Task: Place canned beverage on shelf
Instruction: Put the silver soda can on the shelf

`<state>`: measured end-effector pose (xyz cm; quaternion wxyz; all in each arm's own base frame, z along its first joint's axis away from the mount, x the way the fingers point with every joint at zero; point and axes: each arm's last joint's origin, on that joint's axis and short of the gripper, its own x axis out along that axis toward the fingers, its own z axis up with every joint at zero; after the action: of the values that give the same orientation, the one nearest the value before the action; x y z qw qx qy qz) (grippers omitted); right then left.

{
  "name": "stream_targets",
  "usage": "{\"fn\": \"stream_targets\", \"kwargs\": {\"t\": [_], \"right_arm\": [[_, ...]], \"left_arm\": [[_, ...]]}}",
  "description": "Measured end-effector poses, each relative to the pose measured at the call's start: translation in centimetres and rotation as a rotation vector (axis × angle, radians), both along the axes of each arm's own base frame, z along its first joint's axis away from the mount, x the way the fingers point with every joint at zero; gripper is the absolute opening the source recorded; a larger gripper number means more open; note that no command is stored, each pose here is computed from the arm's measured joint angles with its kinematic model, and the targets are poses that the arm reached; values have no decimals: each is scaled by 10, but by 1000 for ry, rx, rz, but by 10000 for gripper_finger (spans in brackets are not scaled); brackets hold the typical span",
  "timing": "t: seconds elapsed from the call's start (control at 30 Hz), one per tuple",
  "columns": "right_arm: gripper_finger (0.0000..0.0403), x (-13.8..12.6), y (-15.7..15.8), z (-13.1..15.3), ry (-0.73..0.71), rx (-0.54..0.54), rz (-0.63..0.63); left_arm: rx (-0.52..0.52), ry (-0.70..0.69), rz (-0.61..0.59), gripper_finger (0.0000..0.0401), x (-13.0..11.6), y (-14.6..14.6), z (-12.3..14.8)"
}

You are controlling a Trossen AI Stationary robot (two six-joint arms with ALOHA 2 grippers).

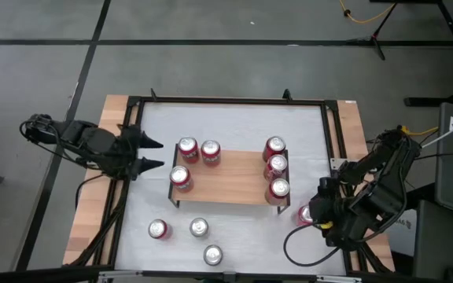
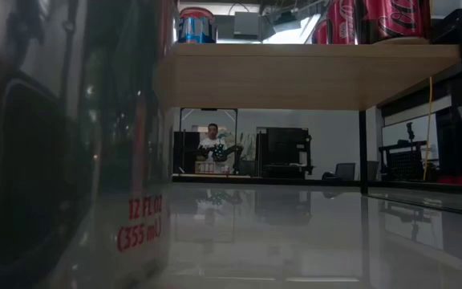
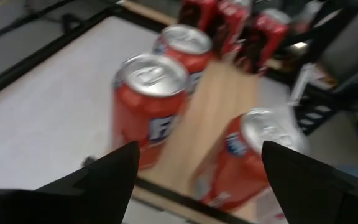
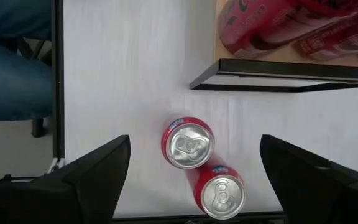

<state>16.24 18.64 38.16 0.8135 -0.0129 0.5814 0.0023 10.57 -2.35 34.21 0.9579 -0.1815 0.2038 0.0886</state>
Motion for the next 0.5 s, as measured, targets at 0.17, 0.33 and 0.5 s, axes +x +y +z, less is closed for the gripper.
{"fn": "stream_targets", "kwargs": {"t": [0.17, 0.33, 0.5], "right_arm": [[347, 0, 0, 0, 0, 12, -35], [347, 0, 0, 0, 0, 18, -53], [347, 1, 1, 0, -21, 21, -58]], "left_arm": [[-62, -87, -95, 328, 1, -3, 9], [-45, -240, -238, 328, 7, -11, 24], [30, -397, -379, 328, 28, -30, 38]]}}
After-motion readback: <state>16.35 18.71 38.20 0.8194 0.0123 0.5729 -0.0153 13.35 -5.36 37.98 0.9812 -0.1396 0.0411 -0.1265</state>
